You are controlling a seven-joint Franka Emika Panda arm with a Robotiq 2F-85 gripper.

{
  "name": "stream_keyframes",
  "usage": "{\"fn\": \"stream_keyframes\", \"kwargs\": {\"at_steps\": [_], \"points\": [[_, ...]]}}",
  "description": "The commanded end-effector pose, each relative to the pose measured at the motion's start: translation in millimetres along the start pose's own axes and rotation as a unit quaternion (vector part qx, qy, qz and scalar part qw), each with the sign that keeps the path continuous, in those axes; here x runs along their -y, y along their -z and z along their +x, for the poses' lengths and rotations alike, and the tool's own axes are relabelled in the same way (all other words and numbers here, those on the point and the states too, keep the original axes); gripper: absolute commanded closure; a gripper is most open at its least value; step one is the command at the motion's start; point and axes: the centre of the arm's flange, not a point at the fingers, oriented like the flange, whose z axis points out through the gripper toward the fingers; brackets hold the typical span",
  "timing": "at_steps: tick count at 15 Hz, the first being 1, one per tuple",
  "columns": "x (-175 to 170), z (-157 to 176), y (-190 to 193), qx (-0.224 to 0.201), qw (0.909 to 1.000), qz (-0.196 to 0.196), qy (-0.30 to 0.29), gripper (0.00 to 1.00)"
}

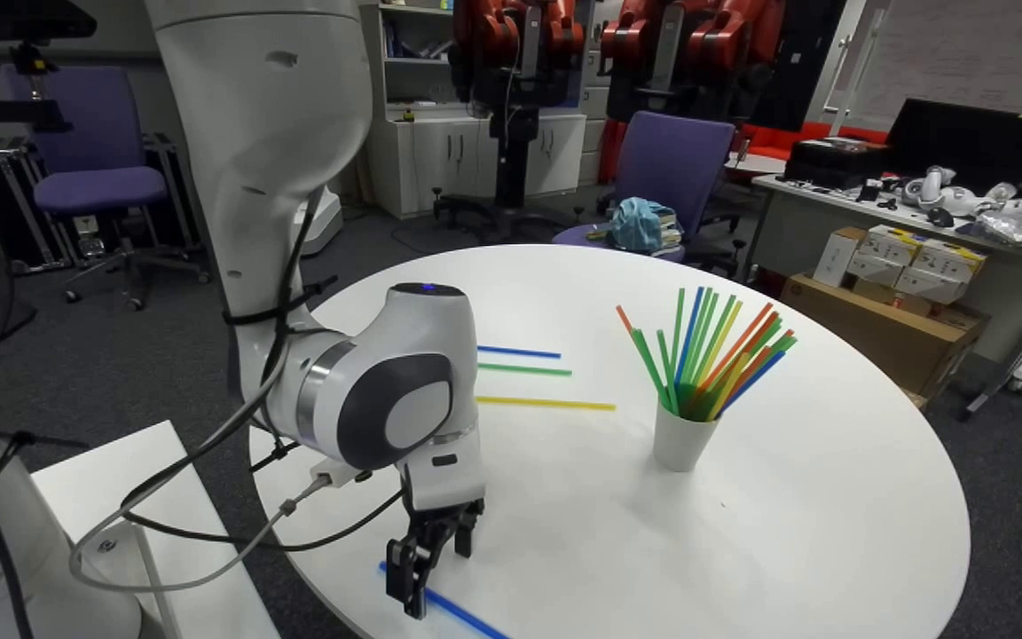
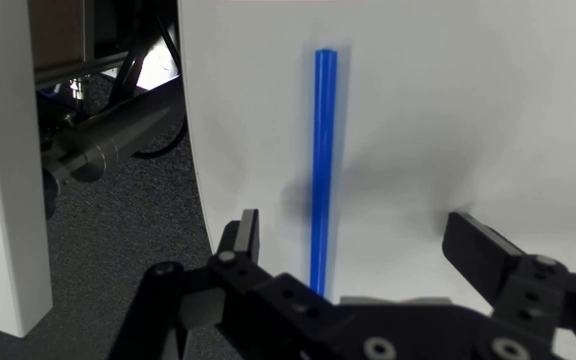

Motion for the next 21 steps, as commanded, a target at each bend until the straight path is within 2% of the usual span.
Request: {"fn": "stream_keyframes", "kwargs": {"at_steps": [1,10,11,13,14,16,19,21], "points": [[-9.3,-1.2,-7.5,-0.002,0.9999,0.013,-0.008,0.00],[-10.4,3.3,-9.3,-0.016,0.9993,0.022,-0.026,0.00],[-10.1,3.3,-9.6,-0.018,0.9992,0.023,-0.027,0.21],[-9.6,3.4,-10.0,-0.020,0.9990,0.027,-0.029,0.32],[-9.5,3.3,-10.4,-0.021,0.9989,0.028,-0.030,0.42],[-9.8,3.2,-10.9,-0.022,0.9988,0.029,-0.031,0.49],[-10.4,4.5,-11.2,-0.026,0.9989,0.027,-0.030,0.81],[-10.6,4.8,-11.7,-0.027,0.9989,0.026,-0.029,0.94]]}}
